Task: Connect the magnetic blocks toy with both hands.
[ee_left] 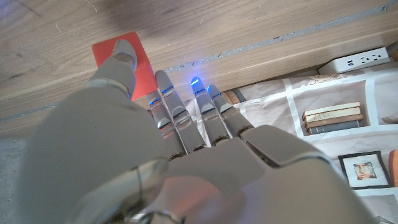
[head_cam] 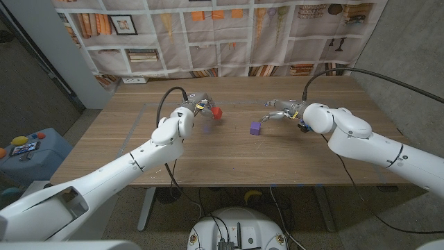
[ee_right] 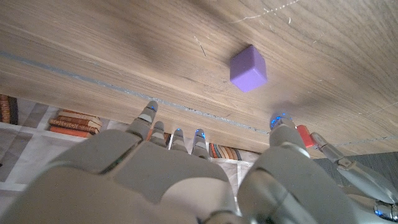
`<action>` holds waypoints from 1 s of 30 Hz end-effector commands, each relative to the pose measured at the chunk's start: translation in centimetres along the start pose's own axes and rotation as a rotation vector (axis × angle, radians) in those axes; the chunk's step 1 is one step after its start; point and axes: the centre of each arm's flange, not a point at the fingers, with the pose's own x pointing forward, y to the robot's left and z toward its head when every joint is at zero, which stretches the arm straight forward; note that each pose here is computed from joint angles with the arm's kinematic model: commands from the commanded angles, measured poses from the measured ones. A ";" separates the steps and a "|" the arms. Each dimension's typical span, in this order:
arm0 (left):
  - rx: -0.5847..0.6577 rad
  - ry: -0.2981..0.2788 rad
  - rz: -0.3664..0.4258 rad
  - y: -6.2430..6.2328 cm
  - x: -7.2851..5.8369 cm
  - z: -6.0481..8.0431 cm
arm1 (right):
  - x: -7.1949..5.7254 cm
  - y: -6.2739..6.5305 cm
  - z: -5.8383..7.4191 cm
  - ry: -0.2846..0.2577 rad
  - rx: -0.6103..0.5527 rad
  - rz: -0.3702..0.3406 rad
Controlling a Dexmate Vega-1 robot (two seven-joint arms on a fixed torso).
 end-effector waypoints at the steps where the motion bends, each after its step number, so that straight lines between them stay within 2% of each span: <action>1: -0.028 0.016 -0.003 -0.4 -0.7 0.4 | 0.1 1.1 1.6 0.012 -0.038 0.025; 9: -0.030 0.017 -0.001 -0.5 -1.5 0.2 | 1.0 1.9 2.4 0.001 -0.050 0.017; 17: -0.038 0.015 0.003 -0.9 -2.0 0.1 | 2.0 2.9 2.6 -0.003 -0.057 0.020; 26: -0.048 0.016 0.005 -1.1 -2.1 0.2 | 3.0 3.8 2.6 0.021 -0.071 0.025; 27: -0.049 0.016 0.005 -1.1 -2.1 0.2 | 3.0 3.9 2.6 0.011 -0.079 0.025; 30: -0.047 0.012 0.007 -1.1 -2.1 0.2 | 3.1 4.2 2.6 0.024 -0.075 0.005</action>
